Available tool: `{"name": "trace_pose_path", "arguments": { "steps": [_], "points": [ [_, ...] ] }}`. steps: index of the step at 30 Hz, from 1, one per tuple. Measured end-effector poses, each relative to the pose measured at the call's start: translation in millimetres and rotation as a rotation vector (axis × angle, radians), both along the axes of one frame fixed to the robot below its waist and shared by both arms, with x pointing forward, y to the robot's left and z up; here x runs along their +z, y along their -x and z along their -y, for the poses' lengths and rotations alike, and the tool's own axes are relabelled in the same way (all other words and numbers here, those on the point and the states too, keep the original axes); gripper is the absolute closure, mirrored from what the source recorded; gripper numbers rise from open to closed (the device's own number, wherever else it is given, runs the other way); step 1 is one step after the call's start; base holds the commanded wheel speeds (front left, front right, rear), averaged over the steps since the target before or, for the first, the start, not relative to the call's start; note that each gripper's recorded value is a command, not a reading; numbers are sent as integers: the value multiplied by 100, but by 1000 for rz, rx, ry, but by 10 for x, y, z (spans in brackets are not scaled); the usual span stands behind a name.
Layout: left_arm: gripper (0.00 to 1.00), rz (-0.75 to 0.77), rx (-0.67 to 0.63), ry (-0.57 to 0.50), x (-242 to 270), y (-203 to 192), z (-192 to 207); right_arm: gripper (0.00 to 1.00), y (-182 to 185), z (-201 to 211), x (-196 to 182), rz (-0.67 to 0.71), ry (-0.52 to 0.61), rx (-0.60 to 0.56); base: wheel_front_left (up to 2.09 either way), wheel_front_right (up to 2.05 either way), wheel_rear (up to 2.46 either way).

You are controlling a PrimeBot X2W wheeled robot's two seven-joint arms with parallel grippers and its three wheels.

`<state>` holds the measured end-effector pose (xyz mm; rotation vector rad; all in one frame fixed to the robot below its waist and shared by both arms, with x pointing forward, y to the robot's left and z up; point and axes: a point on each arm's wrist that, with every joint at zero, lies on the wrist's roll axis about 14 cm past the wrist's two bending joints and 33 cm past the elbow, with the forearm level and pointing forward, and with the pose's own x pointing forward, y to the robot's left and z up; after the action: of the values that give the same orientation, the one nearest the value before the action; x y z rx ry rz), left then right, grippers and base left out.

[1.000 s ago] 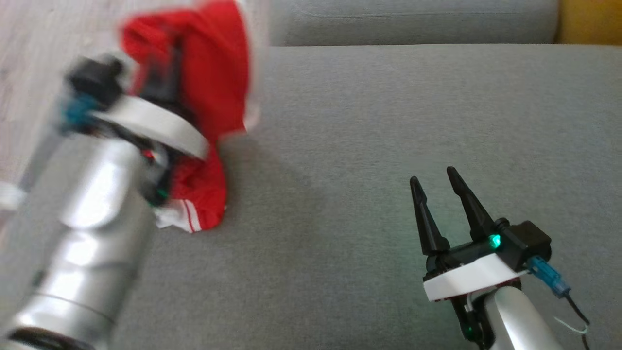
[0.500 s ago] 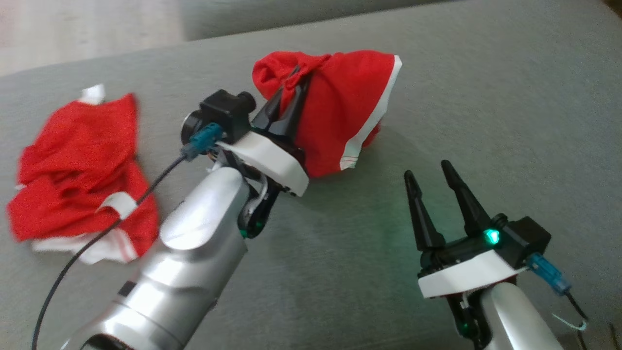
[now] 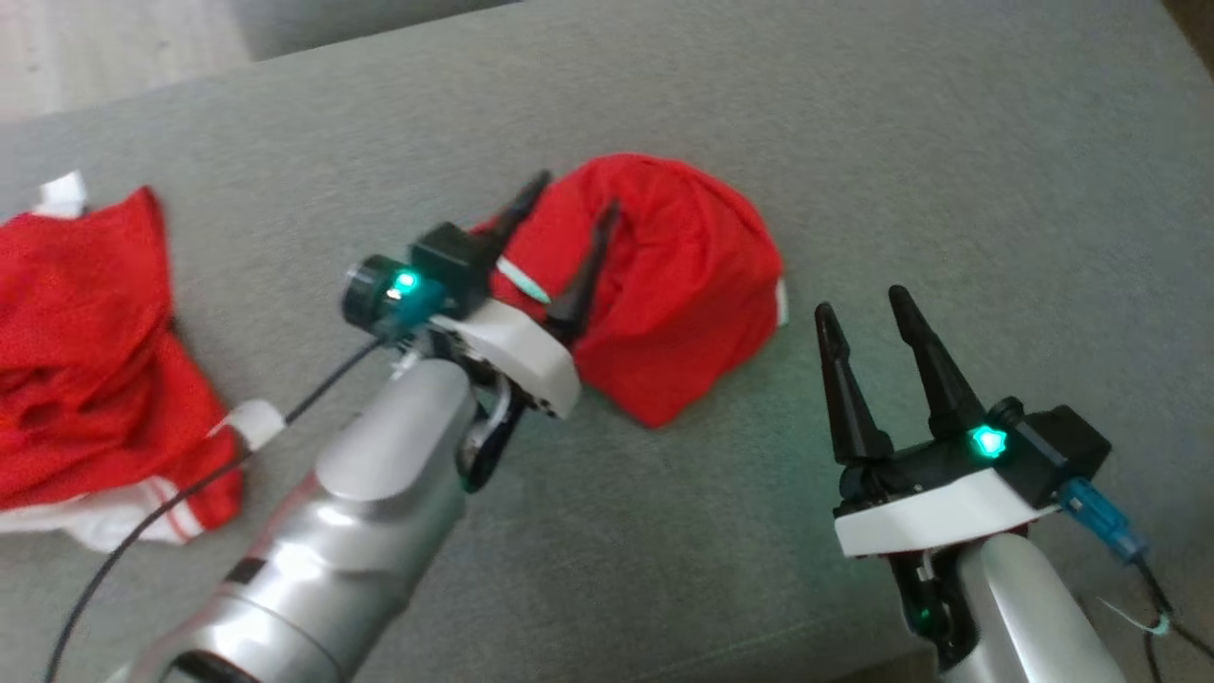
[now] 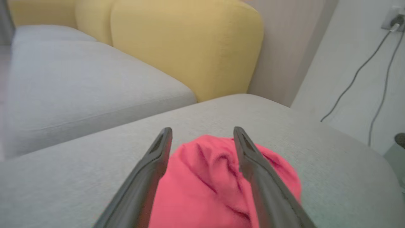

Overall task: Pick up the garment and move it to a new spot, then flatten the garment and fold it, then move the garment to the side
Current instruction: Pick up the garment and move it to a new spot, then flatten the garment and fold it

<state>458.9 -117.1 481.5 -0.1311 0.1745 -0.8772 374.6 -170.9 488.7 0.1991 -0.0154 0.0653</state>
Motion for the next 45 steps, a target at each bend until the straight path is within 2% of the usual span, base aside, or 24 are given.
{"name": "trace_pose_path", "arguments": {
  "steps": [5,10,13,14,17,20,24,34,40,45],
  "points": [
    [0,88,174,2,235,-299,-613,0,-83,-148,74,29,-1,48,0,0,0],
    [0,207,400,4,582,-427,-1496,0,-142,-318,155,58,-7,100,0,0,0],
    [0,202,494,-31,423,-156,-1922,0,-125,-424,95,41,-7,130,0,0,0],
    [0,150,545,-51,192,129,-2113,0,-112,-510,64,32,-11,155,0,0,0],
    [0,79,617,-54,-47,516,-2312,0,-119,-588,42,27,-5,179,0,0,0],
    [0,60,673,-36,-85,727,-2404,0,-134,-690,72,37,1,210,0,0,0],
    [0,65,723,27,16,811,-2409,0,-109,-746,89,42,8,228,0,0,0],
    [0,115,695,35,122,798,-2340,0,-77,-692,71,37,21,213,0,0,0],
    [0,82,684,25,-6,768,-2308,0,-219,-322,-174,-39,60,106,0,0,0],
    [0,50,687,16,-131,716,-2333,0,-587,26,-416,-148,21,-9,0,0,0]
  ]
}}
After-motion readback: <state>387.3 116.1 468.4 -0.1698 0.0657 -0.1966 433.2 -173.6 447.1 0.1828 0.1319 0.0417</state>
